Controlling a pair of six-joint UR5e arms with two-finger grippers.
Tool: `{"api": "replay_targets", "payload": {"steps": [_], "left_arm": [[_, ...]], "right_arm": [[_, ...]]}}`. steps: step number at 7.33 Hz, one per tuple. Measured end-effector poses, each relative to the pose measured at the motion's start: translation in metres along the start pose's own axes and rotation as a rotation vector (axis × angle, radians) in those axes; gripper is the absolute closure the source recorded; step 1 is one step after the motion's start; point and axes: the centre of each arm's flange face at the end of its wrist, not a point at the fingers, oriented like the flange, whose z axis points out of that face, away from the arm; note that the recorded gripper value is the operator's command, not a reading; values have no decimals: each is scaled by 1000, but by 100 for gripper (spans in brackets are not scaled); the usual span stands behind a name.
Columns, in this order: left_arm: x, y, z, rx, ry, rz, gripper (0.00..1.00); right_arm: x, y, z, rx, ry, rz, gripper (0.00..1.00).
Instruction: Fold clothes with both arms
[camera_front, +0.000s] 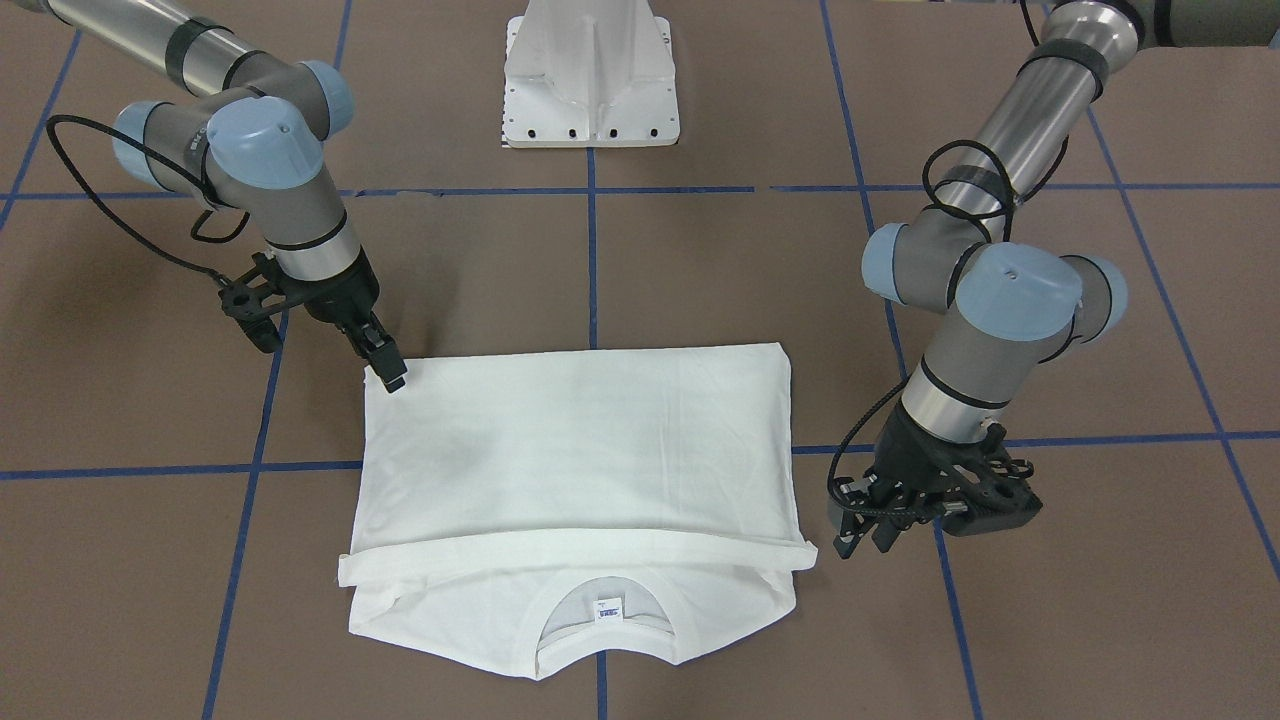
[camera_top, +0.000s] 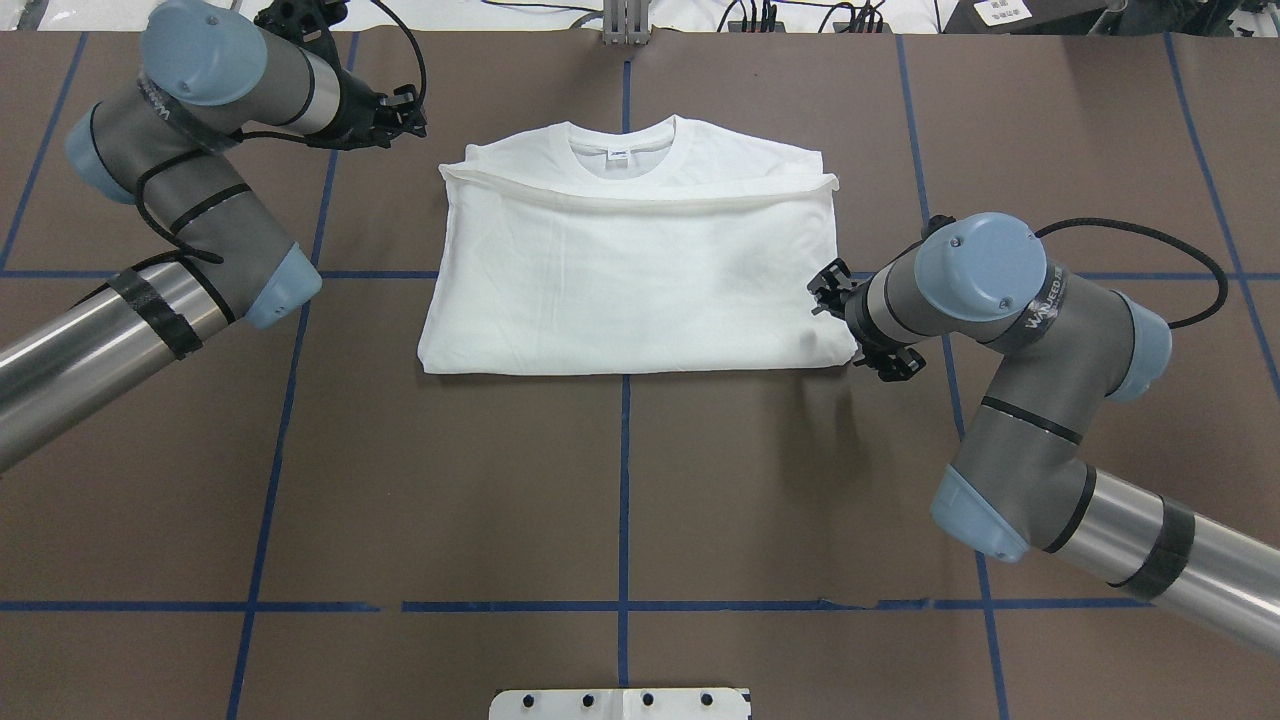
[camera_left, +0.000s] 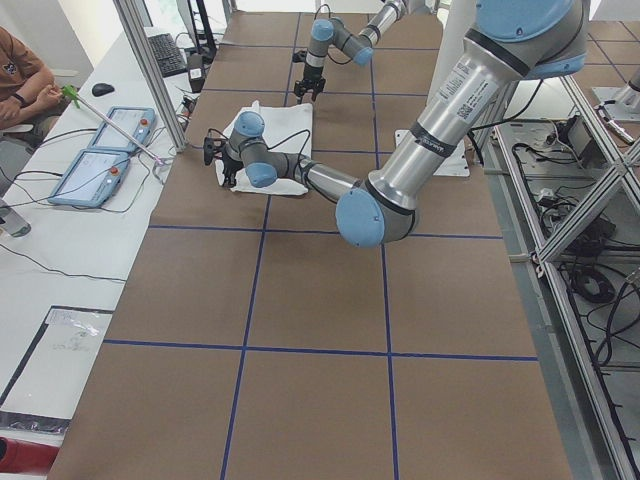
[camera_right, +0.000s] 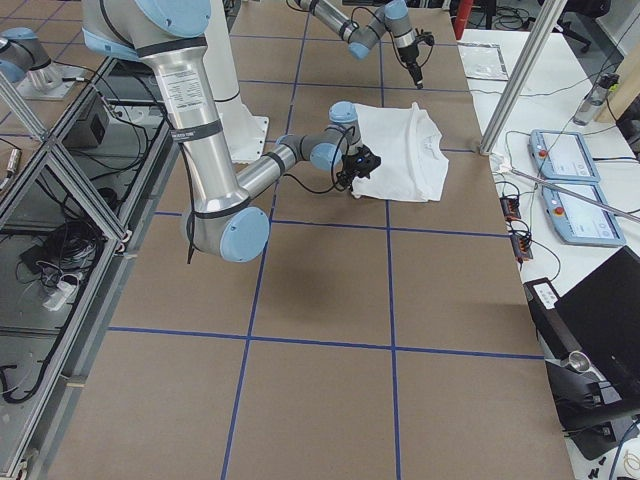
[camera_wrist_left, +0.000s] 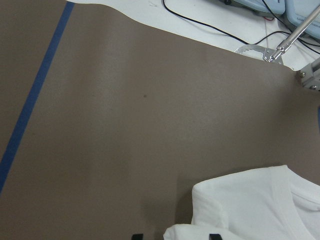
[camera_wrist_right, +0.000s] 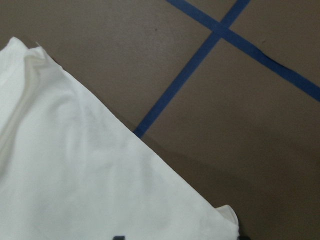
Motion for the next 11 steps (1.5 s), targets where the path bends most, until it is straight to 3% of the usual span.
{"api": "replay_targets", "payload": {"steps": [1,2,3,7,10,11], "left_arm": [[-2,-1,-1,2,-2,-2,46],[-3,-1,-1,3,-4,-3,46],[-4,-2,-1,6,-5,-4,46],[-8,-3,-3,31,-12,-4,46],[4,-1,-14,30,18,4,46],[11,6,-22,23,43,11,46]], "right_arm": [[5,5,7,2,12,-5,26],[9,8,13,3,22,-10,43],[10,9,18,6,29,-10,99],[8,9,14,2,18,4,100],[38,13,-34,-35,3,-8,100],[67,31,-53,-64,45,-33,100]]}}
